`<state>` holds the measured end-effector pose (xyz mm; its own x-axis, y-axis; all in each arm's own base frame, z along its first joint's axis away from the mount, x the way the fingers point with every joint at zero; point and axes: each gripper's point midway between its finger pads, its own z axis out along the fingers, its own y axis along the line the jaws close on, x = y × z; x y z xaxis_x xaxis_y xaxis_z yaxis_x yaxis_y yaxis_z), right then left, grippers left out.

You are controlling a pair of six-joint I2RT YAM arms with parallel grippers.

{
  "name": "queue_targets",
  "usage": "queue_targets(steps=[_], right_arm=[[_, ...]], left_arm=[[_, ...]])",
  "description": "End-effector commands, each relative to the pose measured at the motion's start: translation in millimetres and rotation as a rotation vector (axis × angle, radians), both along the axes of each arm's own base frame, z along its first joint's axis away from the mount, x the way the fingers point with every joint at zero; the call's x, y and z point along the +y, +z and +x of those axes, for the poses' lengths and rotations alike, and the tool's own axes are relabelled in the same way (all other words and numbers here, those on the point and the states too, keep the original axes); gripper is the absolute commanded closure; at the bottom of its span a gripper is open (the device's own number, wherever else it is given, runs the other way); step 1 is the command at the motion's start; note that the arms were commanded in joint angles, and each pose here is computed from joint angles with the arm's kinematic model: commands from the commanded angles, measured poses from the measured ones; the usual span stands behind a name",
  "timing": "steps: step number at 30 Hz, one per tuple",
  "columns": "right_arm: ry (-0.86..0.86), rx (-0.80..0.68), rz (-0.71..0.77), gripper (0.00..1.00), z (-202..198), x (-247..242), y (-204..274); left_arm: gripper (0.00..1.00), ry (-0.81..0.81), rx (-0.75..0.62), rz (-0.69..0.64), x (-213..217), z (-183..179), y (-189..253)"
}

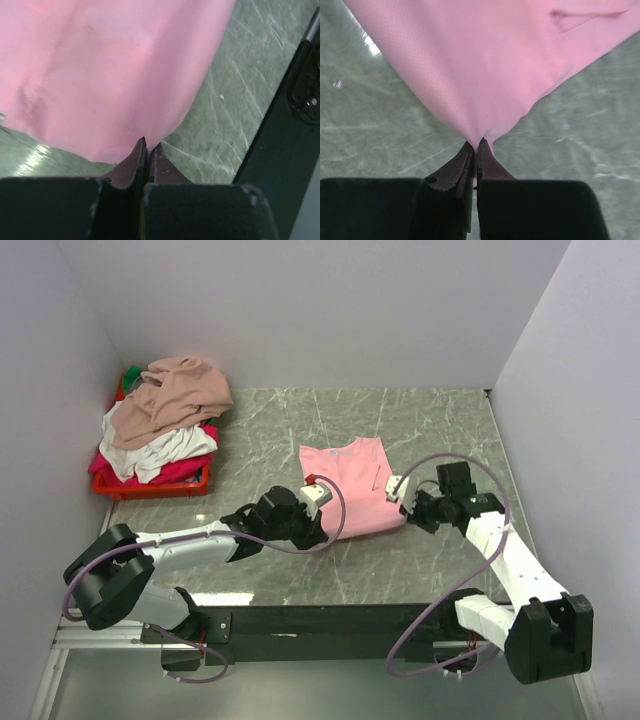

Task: Fold and stack the t-shirts
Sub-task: Fold the tshirt

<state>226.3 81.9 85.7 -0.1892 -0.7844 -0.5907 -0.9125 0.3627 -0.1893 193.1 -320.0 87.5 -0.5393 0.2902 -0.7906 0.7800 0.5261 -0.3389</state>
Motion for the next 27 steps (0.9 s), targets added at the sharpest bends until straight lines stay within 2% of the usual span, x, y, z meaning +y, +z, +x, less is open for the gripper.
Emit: queue_targets(steps=[1, 6, 9, 18, 27], right_arm=[[-0.048, -0.093, 0.038, 1.00, 40.8, 5.7, 40.5], [-0.082, -0.104, 0.067, 1.00, 79.2, 13.1, 53.6], [-0.102, -0.122, 0.091, 1.00, 107.6, 18.4, 67.5], [-0.169, -0.161, 0.168, 1.00, 180.1, 33.6, 83.4], [-0.242, -0.173, 0.191, 1.00, 227.2, 37.4, 82.3]], left_arm=[[1.00, 0.044, -0.111, -0.013, -2.7, 28.7, 32.1], [1.00, 0.103, -0.180, -0.004, 4.3, 66.6, 48.0], [1.00, 0.174, -0.218, -0.019, 20.2, 102.9, 59.0], [1.00, 0.190, -0.277, -0.065, 28.9, 174.2, 77.4], [1.00, 0.181, -0.278, -0.078, 27.0, 212.7, 75.0]])
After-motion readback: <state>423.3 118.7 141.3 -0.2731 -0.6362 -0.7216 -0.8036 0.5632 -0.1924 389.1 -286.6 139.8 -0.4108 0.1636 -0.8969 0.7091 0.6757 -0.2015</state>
